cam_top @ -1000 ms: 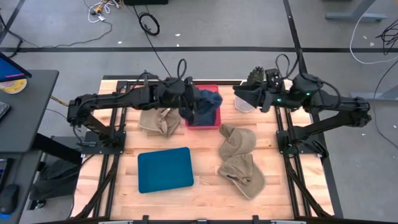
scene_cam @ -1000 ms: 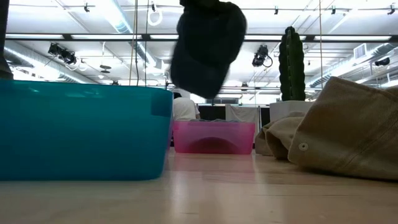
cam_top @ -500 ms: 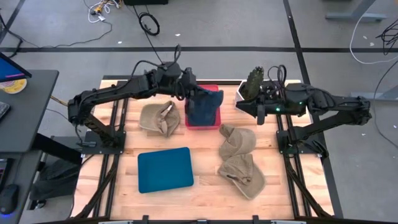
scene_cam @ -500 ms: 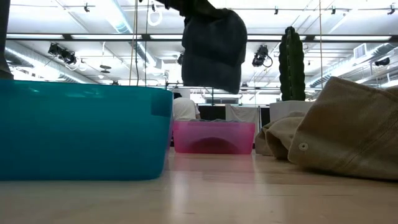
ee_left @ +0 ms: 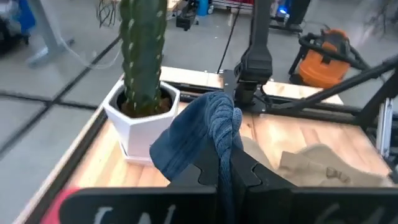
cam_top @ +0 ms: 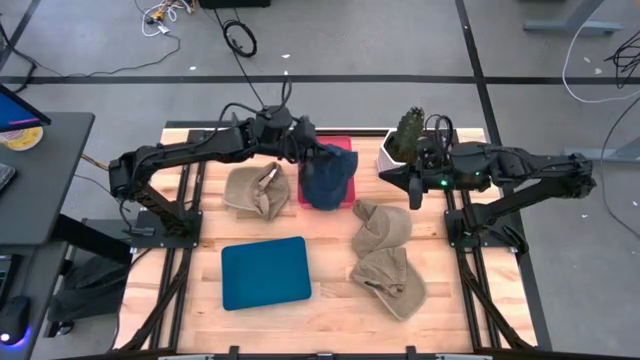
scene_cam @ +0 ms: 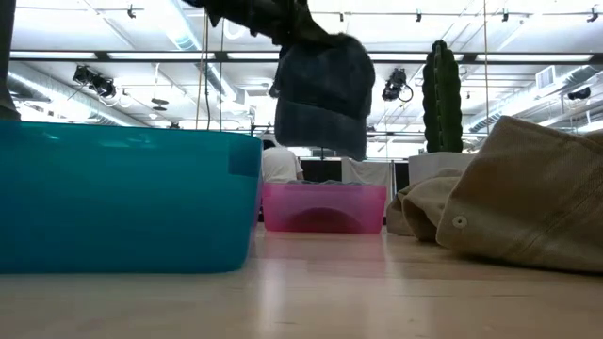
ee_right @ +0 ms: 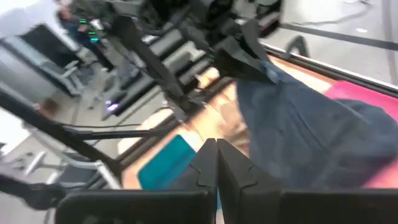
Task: Pick & Place hat
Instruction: Put the blue cap into the pink bin
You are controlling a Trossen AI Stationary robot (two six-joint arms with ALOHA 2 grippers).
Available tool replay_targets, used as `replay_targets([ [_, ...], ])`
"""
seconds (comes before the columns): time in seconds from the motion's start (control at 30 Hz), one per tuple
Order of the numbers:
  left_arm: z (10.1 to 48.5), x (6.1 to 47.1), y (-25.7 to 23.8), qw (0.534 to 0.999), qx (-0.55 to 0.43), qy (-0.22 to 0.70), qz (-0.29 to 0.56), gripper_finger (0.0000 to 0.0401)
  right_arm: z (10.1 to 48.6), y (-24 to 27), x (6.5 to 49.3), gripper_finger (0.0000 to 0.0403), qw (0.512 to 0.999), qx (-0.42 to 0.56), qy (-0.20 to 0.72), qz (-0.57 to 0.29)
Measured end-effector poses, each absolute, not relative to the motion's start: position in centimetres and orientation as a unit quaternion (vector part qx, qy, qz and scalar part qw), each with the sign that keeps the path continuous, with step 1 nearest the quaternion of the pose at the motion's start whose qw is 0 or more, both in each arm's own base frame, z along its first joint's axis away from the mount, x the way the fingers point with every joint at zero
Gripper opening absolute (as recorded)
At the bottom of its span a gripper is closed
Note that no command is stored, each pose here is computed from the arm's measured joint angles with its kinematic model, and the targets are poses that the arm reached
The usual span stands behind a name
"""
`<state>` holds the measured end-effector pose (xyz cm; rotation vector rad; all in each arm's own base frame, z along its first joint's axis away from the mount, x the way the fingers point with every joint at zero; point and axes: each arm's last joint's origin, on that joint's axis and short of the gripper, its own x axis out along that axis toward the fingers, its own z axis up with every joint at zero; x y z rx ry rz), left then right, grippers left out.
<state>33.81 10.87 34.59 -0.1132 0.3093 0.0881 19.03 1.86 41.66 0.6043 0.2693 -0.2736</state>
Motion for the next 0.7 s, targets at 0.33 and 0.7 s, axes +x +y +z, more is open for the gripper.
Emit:
replay_targets([
  [0.33, 32.5, 33.5, 12.0, 0.983, -0.122, 0.121, 0.067, 0.0003, 39.9, 2.1, 18.6, 0.0001, 0.908, 0.305, 0.189, -0.215],
  [0.7, 28.3, 32.8, 12.2, 0.990, -0.100, 0.101, 0.009, 0.0003, 39.2, 2.6, 19.7, 0.0000, 0.905, 0.301, 0.209, -0.216],
])
